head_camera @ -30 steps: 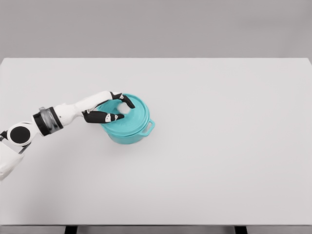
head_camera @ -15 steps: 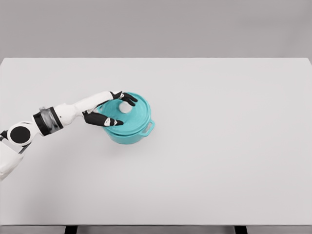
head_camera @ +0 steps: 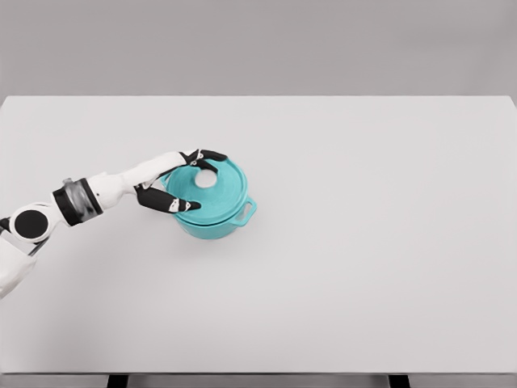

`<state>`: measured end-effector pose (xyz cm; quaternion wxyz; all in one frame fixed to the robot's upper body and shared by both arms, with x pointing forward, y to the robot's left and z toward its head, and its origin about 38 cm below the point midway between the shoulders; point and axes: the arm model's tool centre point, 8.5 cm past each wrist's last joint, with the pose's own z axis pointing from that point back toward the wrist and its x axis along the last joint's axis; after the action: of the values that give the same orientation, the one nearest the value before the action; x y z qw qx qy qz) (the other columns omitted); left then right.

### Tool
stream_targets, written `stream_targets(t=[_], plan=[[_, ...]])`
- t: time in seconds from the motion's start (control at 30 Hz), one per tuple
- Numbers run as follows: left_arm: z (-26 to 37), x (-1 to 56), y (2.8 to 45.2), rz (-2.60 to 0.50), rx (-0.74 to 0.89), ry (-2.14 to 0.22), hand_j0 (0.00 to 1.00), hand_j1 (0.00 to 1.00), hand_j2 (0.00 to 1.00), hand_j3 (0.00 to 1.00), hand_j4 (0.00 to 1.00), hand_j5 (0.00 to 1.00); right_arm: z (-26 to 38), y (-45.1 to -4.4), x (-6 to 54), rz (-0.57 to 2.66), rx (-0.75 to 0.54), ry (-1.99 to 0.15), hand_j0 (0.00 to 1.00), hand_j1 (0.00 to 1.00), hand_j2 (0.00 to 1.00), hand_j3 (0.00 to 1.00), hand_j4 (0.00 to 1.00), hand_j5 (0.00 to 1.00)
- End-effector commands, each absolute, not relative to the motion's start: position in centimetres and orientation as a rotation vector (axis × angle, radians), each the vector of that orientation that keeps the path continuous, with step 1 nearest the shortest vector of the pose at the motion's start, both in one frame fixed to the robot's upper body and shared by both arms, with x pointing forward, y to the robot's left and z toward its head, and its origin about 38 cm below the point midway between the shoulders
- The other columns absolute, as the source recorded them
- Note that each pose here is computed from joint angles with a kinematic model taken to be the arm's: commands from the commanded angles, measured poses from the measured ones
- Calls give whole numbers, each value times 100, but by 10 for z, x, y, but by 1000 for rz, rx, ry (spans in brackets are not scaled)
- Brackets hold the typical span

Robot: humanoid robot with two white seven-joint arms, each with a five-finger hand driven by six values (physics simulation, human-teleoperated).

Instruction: Cover the pot with left arm

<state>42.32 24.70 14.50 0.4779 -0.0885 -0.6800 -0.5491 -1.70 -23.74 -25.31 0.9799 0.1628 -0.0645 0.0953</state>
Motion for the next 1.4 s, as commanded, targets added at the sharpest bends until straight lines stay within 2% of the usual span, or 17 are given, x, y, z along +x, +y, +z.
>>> stream_targets(t=[0.0, 1.0, 1.3, 1.37], plan=[[145, 423, 248, -1351, -210, -1658, 99, 99, 99, 99, 99, 99, -253, -237, -17, 193, 328, -131, 100, 100, 100, 100, 100, 100], [157, 427, 250, -1335, -215, -1695, 100, 100, 100, 100, 100, 100, -253, -237, -17, 192, 328, -130, 100, 100, 100, 100, 100, 100], [164, 427, 248, -1310, -265, -1712, 100, 100, 100, 100, 100, 100, -253, -237, -17, 192, 328, -130, 100, 100, 100, 100, 100, 100], [182, 421, 242, -1299, -321, -1767, 100, 100, 100, 100, 100, 100, -253, -237, -17, 193, 328, -131, 100, 100, 100, 100, 100, 100]])
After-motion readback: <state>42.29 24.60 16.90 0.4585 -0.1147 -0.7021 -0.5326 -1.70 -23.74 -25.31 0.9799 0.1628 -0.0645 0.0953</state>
